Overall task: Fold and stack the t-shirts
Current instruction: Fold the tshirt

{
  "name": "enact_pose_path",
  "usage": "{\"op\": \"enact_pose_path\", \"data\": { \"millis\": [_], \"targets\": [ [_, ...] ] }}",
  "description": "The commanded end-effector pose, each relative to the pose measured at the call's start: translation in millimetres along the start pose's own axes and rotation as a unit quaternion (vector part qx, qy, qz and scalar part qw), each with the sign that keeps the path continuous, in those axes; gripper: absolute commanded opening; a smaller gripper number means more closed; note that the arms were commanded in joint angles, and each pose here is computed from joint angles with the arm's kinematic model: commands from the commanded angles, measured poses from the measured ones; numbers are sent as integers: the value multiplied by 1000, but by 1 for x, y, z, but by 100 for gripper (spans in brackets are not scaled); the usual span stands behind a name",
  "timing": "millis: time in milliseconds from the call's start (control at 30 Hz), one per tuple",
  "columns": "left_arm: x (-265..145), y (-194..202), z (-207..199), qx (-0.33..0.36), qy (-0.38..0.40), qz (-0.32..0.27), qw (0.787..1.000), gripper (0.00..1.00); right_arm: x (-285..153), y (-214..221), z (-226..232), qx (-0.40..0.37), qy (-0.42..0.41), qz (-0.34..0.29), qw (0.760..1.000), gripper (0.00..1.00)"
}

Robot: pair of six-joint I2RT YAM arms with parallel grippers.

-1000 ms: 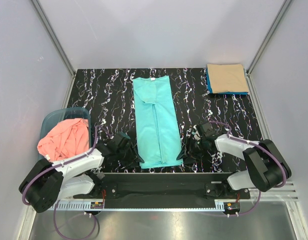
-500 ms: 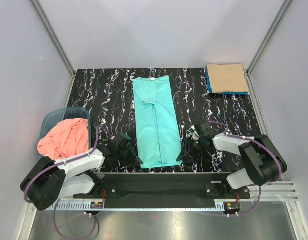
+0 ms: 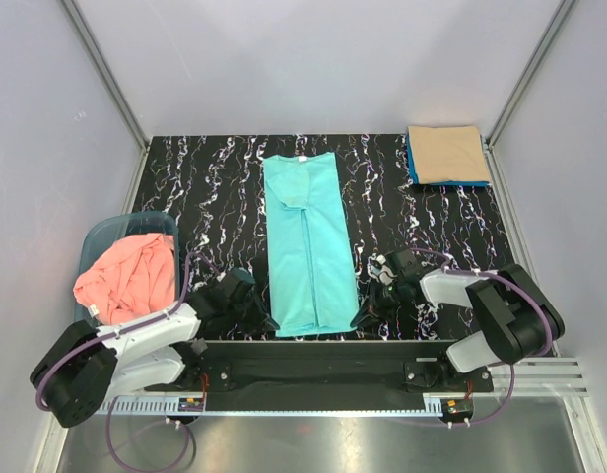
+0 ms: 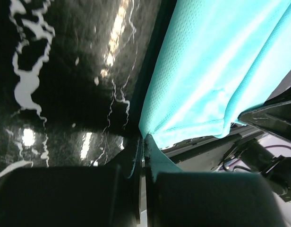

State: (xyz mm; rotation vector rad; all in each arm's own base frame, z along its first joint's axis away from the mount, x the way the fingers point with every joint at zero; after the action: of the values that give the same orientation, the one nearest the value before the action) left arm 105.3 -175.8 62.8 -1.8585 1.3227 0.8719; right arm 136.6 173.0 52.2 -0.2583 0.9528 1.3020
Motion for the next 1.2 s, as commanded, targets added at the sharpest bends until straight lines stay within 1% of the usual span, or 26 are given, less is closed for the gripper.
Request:
{"op": "enact_pose_path", "data": {
  "millis": [0, 100, 167, 233, 300, 400, 433, 467, 500, 567, 600, 633, 667, 700, 767, 800, 867, 900, 967, 1000, 1033, 1100, 1133, 1167],
  "targets": [
    [-1, 13, 20, 9, -59, 7, 998, 0, -4, 7, -11, 7, 13, -14, 1000, 0],
    [-4, 17, 16, 14, -61, 15, 998, 0, -9, 11, -7, 8, 2, -14, 1000, 0],
    [-8, 14, 10, 13, -59, 9, 998, 0, -13, 11, -1, 3, 1, -18, 1000, 0],
    [-16, 5, -1, 19, -55, -12, 998, 0, -18, 11, 5, -2, 1, -21, 1000, 0],
    [-22, -2, -10, 25, -56, -24, 998, 0, -23, 4, 21, -22, -4, -31, 999, 0],
    [-33, -25, -35, 51, -56, -43, 996, 0, -30, -5, 42, -40, 4, -37, 999, 0],
    [-35, -30, -39, 57, -59, -45, 996, 0, -33, -8, 49, -45, 4, -40, 998, 0],
    [-32, -34, -38, 60, -77, -37, 995, 0, -38, -15, 65, -64, -2, -55, 996, 0],
    [-37, -46, -47, 69, -71, -48, 994, 0, -39, -18, 68, -62, 7, -54, 997, 0],
    [-36, -58, -49, 72, -85, -47, 993, 0, -46, -29, 88, -80, 1, -69, 994, 0],
    [-37, -65, -51, 83, -86, -50, 992, 0, -43, -35, 91, -78, 8, -65, 995, 0],
    [-39, -79, -55, 76, -86, -58, 992, 0, -47, -42, 103, -86, 3, -69, 994, 0],
    [-40, -87, -57, 74, -86, -61, 992, 0, -44, -49, 105, -81, 9, -66, 994, 0],
    [-46, -104, -60, 73, -81, -75, 991, 0, -45, -54, 109, -79, 10, -67, 995, 0],
    [-44, -119, -61, 68, -85, -72, 991, 0, -47, -70, 128, -89, 5, -73, 993, 0],
    [-50, -135, -63, 67, -80, -86, 991, 0, -49, -74, 131, -86, 9, -72, 994, 0],
    [-48, -150, -64, 62, -78, -82, 992, 0, -55, -94, 148, -89, 2, -81, 993, 0],
    [-54, -166, -67, 63, -74, -96, 991, 0, -57, -99, 152, -86, 3, -81, 993, 0],
    [-50, -179, -67, 60, -77, -90, 991, 0, -63, -119, 169, -89, -9, -91, 992, 0],
    [-55, -192, -71, 63, -67, -100, 991, 0, -65, -123, 173, -86, -8, -89, 992, 0],
    [-50, -199, -69, 60, -70, -95, 991, 0, -71, -131, 187, -97, -19, -99, 990, 0],
    [-54, -217, -74, 61, -63, -107, 990, 0, -67, -143, 189, -87, -16, -89, 992, 0],
    [-49, -222, -73, 60, -61, -101, 991, 0, -73, -149, 201, -99, -27, -96, 990, 0],
    [-50, -227, -75, 59, -58, -103, 991, 0, -69, -156, 201, -92, -25, -90, 991, 0]
  ]
}}
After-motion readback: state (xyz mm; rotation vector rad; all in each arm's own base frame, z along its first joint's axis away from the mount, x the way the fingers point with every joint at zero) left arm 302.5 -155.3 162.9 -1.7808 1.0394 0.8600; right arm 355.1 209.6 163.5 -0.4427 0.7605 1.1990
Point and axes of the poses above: each gripper's point midway between its finger pads, its own x axis out along the fingers, its own z axis along the line the jaws close on, y = z × x, the point moved 6 cm from there along -x, back along the fingers, and after that the axes turned 15 degrees about x, right-handed, at the moved point
